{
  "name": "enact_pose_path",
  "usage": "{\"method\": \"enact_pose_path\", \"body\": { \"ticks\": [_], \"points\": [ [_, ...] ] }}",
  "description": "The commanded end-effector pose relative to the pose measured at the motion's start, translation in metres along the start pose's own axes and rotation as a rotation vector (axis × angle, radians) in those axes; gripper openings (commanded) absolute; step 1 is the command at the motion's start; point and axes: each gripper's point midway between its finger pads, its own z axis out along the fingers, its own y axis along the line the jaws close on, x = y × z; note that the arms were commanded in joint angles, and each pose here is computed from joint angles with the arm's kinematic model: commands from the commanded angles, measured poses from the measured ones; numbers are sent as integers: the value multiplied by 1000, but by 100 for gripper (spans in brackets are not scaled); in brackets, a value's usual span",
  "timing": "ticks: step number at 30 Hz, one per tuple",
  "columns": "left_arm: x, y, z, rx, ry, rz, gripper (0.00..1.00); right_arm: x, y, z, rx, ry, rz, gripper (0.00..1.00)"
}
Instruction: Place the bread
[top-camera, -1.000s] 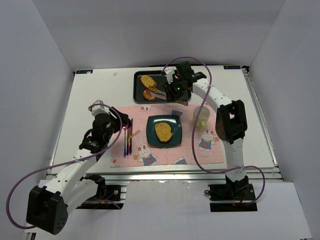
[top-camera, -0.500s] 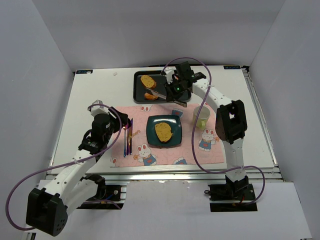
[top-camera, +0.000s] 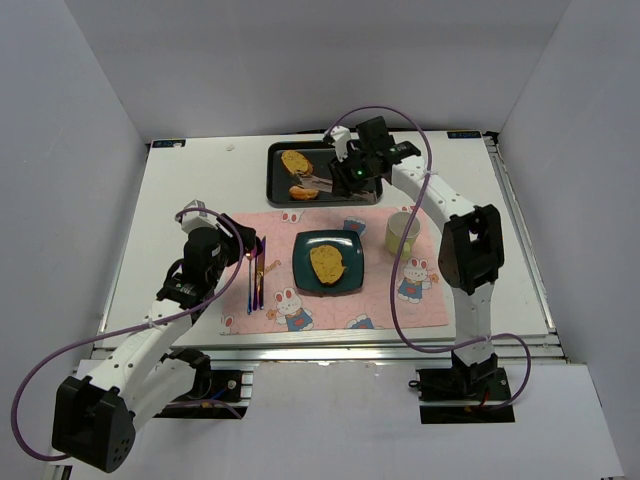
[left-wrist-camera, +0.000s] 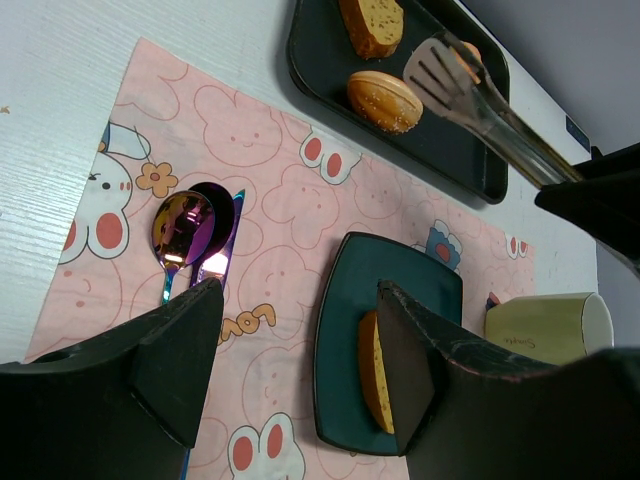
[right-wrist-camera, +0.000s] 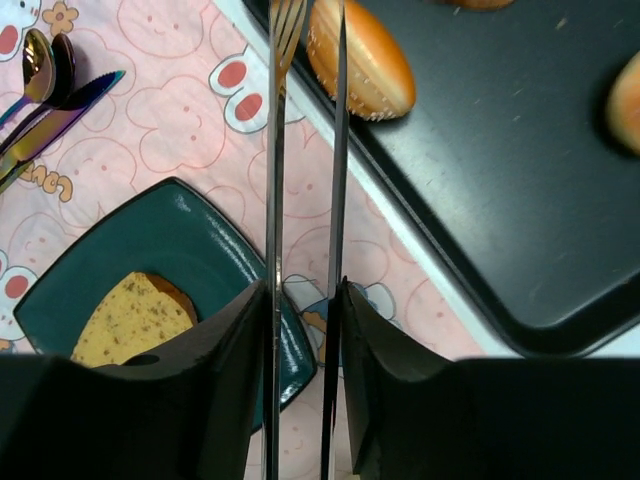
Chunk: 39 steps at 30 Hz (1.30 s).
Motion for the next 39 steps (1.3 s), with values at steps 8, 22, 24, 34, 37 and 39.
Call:
{"method": "enact_pose_path", "body": {
  "ticks": [8,22,24,34,37,39],
  "points": [
    [-9,-3,-2,5,-27,-3,72,-16,-18,-25,56,-23,-214,44],
    [-10,-5,-1,9,-28,-2,72,-7,-34,-20,46,68,-477,48],
    [-9,-5,0,9,-26,0,72,-5,-31,-19,20,87,-520,49],
    [-10,-4,-1,7,-29,2,72,3,-42,-6,31,135,-611,49],
    [-10,-4,-1,7,-29,4,72,-1,-43,-7,46,125,-620,49],
    [-9,-4,-1,7,-29,3,72,-6,-43,-9,55,112,-628,49]
  ]
}}
